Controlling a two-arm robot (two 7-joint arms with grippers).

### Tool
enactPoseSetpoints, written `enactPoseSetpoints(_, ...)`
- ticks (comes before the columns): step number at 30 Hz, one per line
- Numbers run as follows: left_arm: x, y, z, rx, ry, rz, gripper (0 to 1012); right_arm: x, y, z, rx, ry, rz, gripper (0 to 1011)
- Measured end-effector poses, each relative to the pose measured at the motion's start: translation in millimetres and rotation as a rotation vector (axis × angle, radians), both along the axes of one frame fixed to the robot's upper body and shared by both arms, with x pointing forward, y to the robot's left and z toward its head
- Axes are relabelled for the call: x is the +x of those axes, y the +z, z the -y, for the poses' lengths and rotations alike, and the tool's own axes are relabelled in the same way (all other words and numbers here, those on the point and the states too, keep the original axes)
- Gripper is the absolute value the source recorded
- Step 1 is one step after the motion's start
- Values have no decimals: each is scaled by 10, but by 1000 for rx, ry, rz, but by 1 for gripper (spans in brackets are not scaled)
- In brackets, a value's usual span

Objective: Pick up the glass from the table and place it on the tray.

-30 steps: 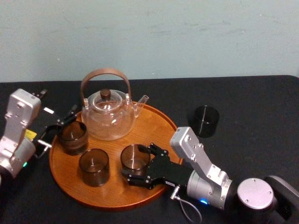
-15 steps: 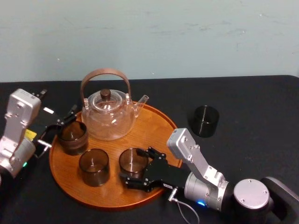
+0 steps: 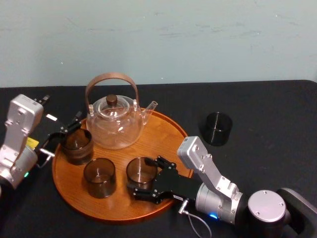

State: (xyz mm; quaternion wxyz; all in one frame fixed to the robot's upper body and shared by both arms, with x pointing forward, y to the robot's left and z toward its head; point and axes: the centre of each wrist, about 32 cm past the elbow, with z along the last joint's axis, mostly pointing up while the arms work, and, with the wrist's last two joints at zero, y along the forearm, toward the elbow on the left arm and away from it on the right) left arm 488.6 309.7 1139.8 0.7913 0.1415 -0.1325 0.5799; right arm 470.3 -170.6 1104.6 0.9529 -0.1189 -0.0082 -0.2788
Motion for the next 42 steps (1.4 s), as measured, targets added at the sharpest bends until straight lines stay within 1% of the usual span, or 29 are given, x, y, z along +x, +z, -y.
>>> enactPoseSetpoints(2, 0, 0, 0, 0, 0, 0, 1002, 0, 0, 1, 0, 0, 0, 908)
enactPoseSetpoints(5, 0, 0, 0, 0, 0, 0, 1001, -1, 1, 1, 0, 0, 1, 940)
enactPoseSetpoints(6, 0, 0, 0, 0, 0, 0, 1001, -1, 0, 1, 0, 0, 1, 987)
enactPoseSetpoints(7, 0, 0, 0, 0, 0, 0, 1001, -1, 0, 2, 0, -1, 1, 999)
enactPoseSetpoints(21, 0, 0, 0, 0, 0, 0, 1002, -2, 1, 4, -1, 0, 2, 1002)
enactPoseSetpoints(24, 0, 0, 0, 0, 0, 0, 1001, -10, 23, 23, 9, -3, 22, 1002)
enactPoseSetpoints(27, 0, 0, 0, 0, 0, 0, 1001, -25, 80, 59, 23, -7, 59, 1002)
enactPoseSetpoints(30, 0, 0, 0, 0, 0, 0, 1001, -54, 166, 110, 42, -12, 111, 1002)
enactPoseSetpoints(33, 0, 0, 0, 0, 0, 0, 1001, -78, 213, 143, 55, -12, 136, 1002)
enactPoseSetpoints(35, 0, 0, 0, 0, 0, 0, 1001, -106, 267, 180, 71, -13, 161, 1002)
enactPoseSetpoints(38, 0, 0, 0, 0, 0, 0, 1001, -139, 312, 222, 89, -16, 183, 1002)
enactPoseSetpoints(42, 0, 0, 0, 0, 0, 0, 1002, -214, 371, 322, 113, -37, 209, 1002)
